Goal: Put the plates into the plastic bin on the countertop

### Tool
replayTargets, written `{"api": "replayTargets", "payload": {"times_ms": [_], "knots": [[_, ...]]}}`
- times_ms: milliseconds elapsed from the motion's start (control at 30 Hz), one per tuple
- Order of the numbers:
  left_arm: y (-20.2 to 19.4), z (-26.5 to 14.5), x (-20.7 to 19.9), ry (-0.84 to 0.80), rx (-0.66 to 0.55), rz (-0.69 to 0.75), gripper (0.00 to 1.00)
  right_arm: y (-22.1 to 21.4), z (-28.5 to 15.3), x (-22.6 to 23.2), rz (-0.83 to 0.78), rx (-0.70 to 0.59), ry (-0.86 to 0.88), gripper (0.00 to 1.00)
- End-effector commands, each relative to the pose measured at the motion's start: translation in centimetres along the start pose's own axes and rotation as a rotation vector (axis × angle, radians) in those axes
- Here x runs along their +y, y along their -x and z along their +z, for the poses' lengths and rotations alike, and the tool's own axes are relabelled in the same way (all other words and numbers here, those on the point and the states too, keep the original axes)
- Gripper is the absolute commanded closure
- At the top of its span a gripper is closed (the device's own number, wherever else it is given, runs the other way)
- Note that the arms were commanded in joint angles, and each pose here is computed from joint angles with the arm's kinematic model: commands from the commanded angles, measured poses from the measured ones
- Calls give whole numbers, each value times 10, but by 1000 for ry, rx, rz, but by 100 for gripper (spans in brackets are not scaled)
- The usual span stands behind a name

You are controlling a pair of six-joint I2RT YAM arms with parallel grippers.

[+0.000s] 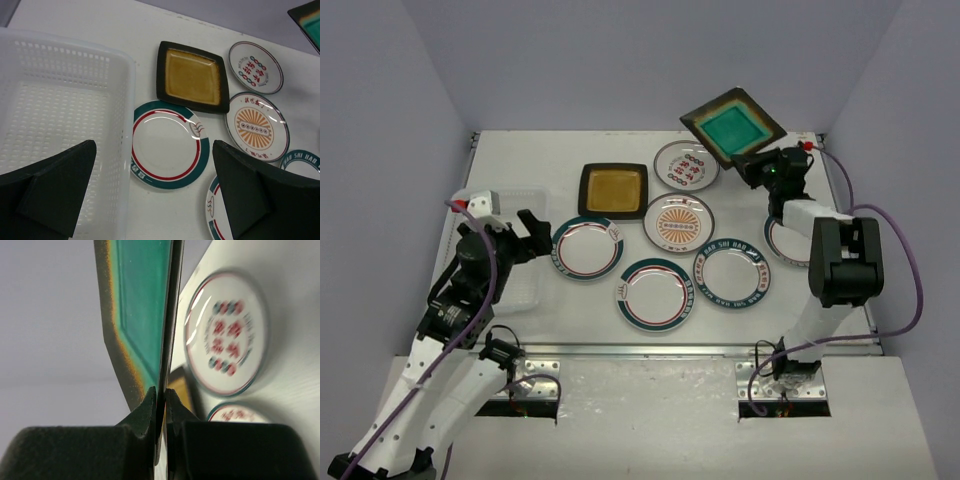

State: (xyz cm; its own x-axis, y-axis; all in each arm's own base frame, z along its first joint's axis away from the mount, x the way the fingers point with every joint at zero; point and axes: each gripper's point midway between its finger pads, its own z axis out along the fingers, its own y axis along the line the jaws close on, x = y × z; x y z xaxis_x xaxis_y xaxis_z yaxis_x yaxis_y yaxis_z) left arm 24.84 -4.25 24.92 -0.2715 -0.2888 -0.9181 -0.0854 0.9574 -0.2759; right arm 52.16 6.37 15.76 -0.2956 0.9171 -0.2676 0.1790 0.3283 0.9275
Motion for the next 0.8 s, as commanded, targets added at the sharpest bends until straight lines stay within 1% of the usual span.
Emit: {"api": "replayTargets", "payload": {"times_ms": [0,100,167,233,333,400,467,500,600,700,767], "knots": [[43,-14,20,108,-148,-85,0,-83,-54,171,-226,219,439,100],[59,-31,30,167,-173,-134,0,-157,-77,186,-259,356,442,100],[88,-52,28,171,-215,-171,0,-196,-91,189,-258,412,432,100],[102,-65,28,189,-207,-180,0,-247,-112,199,-242,496,467,100],[147,-101,19,150,-271,-223,0,-301,-131,207,-261,558,475,100],[164,-119,14,117,-286,-237,0,-338,-138,208,-239,617,476,100],[173,-132,12,103,-296,-254,0,-366,-136,202,-228,666,453,100],[174,-137,12,98,-292,-259,0,-391,-132,196,-219,689,425,100],[182,-150,11,74,-313,-245,0,-441,-129,187,-238,755,392,100],[173,-149,20,118,-297,-244,0,-470,-122,196,-247,769,381,100],[169,-147,20,108,-298,-227,0,-484,-115,201,-251,763,364,100]]}}
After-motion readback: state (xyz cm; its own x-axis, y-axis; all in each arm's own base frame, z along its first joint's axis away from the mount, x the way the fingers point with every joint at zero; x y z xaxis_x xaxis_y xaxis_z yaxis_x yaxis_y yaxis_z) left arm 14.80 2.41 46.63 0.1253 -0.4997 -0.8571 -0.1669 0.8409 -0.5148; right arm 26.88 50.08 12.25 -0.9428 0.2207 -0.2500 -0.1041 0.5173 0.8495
